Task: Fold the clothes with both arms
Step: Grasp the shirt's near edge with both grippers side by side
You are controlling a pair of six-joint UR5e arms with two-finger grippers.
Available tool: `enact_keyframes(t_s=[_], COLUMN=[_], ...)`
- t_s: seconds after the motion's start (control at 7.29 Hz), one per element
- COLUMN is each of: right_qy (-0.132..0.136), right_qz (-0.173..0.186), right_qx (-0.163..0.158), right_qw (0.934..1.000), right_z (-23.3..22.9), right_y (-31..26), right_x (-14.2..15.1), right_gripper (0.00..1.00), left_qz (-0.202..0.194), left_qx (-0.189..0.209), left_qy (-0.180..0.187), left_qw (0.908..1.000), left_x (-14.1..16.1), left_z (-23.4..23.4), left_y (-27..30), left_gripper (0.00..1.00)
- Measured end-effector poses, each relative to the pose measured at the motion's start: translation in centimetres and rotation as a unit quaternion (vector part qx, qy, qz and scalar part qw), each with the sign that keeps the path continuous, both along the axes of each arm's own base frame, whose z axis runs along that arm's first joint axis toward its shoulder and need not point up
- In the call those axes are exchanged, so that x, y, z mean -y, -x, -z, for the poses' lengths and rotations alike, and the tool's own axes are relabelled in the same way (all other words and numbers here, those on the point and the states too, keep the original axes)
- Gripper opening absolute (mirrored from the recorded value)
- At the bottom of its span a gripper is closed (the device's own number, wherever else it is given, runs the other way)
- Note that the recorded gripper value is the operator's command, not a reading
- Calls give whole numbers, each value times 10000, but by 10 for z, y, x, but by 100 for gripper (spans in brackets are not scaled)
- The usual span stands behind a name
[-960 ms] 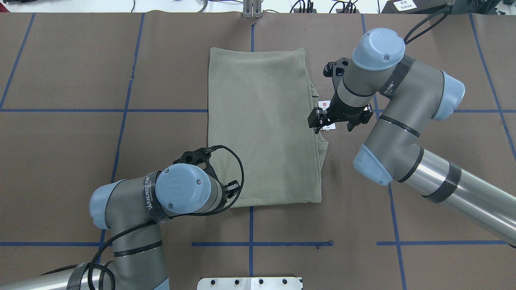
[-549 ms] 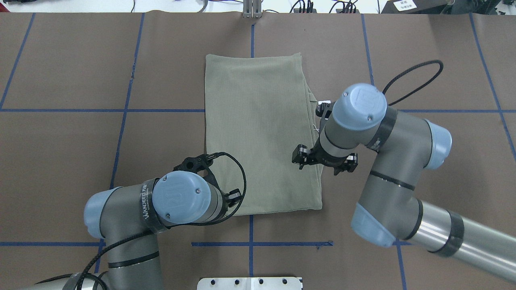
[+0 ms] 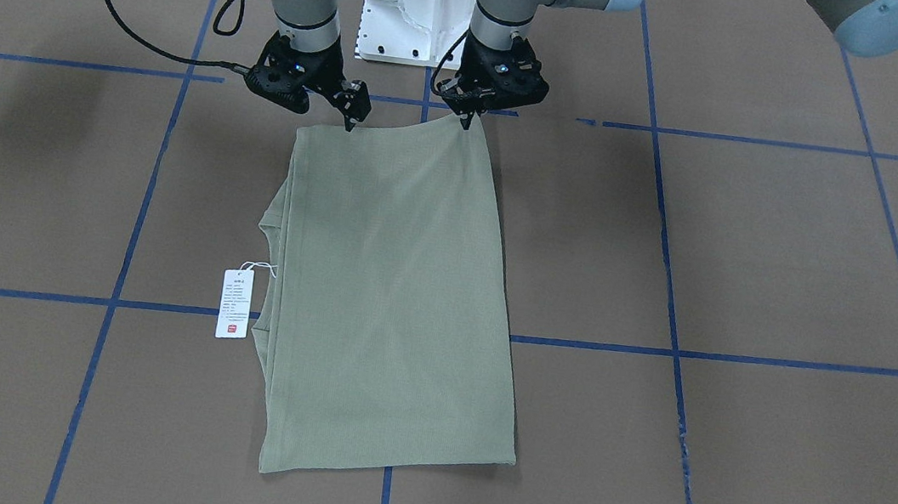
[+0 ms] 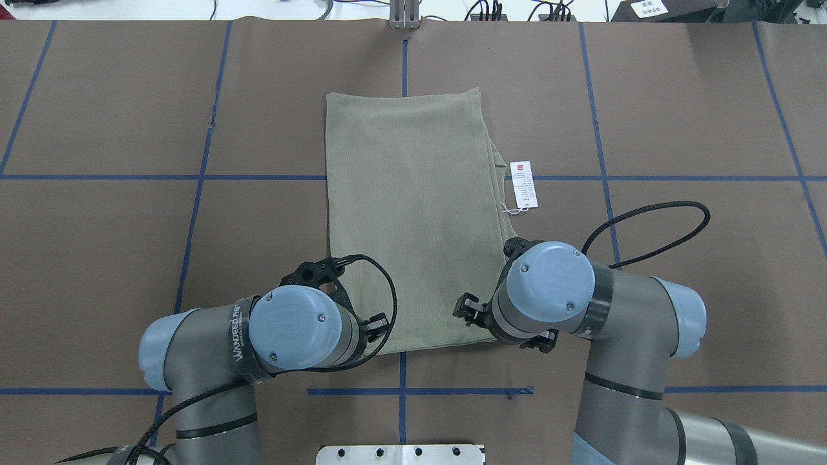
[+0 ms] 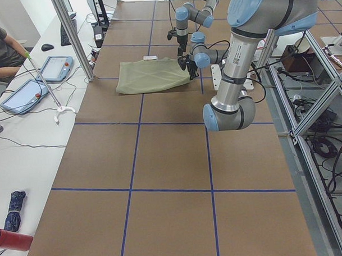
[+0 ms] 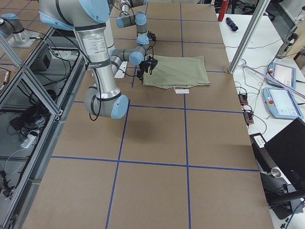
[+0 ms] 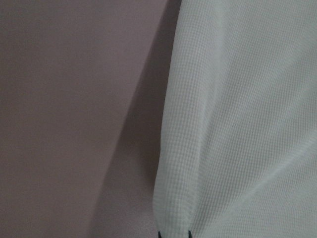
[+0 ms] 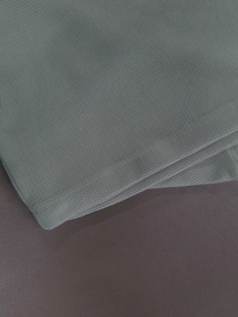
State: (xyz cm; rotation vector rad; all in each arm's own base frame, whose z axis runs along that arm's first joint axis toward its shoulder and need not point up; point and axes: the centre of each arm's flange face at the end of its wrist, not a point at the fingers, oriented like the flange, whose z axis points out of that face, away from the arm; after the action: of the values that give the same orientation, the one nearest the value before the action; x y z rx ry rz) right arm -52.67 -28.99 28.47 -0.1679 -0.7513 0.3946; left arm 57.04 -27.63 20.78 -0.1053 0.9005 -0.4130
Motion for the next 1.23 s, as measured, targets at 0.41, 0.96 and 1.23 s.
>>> enact_keyframes(t_s=[0.41,0.96,1.23], right_qy=[2,-53,-43], right_qz=[-72,-156,-174], right_qx=[-231,-8,31], right_qw=[9997,9999,9998], right_z=[-18,-23,-26], right_y=[15,22,25], right_x=[4,13,15], right_gripper=[100,100,100], left_qz=[-12,-20,-22], left_qx=[-100,-115,-116], left_qy=[-10,3,4], left_qw=[9999,9999,9999], left_x=[-2,-5,-5], left_z=[8,10,10], left_y=[0,-1,-1], left_gripper=[0,0,0])
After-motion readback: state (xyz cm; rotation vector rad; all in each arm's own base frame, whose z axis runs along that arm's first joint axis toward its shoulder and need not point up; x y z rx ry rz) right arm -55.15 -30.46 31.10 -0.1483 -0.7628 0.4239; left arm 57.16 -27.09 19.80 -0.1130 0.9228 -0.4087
